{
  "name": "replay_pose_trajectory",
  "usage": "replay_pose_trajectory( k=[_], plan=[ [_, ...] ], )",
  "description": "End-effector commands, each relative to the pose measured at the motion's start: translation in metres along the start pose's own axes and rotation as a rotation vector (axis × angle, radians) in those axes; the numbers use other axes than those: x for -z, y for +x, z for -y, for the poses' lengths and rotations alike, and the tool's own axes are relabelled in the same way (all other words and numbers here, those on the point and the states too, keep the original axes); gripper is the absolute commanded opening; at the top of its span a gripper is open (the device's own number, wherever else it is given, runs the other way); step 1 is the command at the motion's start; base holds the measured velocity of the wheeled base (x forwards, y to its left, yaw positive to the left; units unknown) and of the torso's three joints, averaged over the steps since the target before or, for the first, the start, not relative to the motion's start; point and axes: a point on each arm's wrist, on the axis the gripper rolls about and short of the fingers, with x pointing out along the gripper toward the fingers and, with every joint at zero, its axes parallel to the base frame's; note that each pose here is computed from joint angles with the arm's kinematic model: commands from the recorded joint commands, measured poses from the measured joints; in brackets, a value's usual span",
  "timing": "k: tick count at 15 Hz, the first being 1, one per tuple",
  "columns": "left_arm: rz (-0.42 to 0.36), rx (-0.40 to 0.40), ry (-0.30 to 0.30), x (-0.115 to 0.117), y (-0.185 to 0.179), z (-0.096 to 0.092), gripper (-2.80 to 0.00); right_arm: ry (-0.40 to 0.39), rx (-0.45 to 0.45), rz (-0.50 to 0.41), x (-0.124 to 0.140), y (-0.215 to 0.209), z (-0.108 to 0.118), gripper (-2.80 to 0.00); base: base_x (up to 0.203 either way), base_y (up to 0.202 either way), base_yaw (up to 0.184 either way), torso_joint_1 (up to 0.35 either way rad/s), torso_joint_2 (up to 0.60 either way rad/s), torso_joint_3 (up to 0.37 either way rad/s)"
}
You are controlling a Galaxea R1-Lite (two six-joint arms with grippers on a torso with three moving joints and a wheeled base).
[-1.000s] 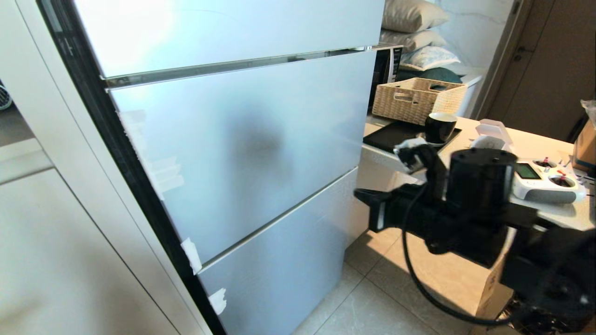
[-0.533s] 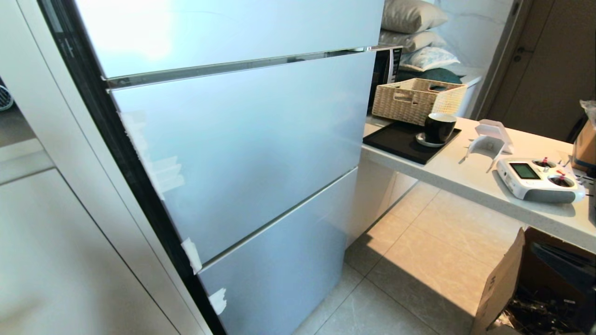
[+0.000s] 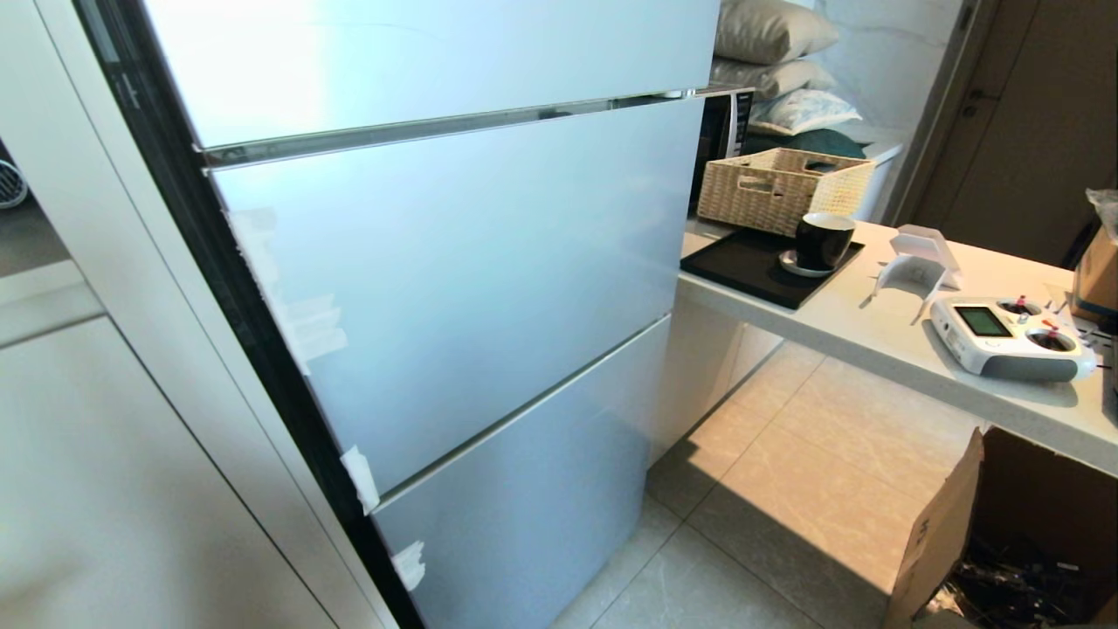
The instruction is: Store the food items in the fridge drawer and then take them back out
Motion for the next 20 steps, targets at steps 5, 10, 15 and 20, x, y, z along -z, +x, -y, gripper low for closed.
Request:
replay_pose_trajectory(
  k=[5,10,15,20],
  plan=[
    [-0.001,0.0,-0.001,0.0,0.0,0.0,-2.8,0.101,0.026,0.12,0.006,-0.009,-0.001,-2.8,0.0,0.0,0.0,0.0,0.0,0.0],
    [0.001,0.0,-0.001,0.0,0.0,0.0,-2.8,0.098,0.028,0.119,0.006,-0.009,-0.001,-2.8,0.0,0.0,0.0,0.0,0.0,0.0],
    [-0.002,0.0,0.002,0.0,0.0,0.0,-2.8,0.098,0.028,0.117,0.006,-0.009,-0.001,-2.8,0.0,0.0,0.0,0.0,0.0,0.0],
    [0.111,0.007,-0.042,-0.021,-0.005,0.0,-2.8,0.098,0.027,0.119,0.006,-0.009,-0.001,-2.8,0.0,0.0,0.0,0.0,0.0,0.0]
  ],
)
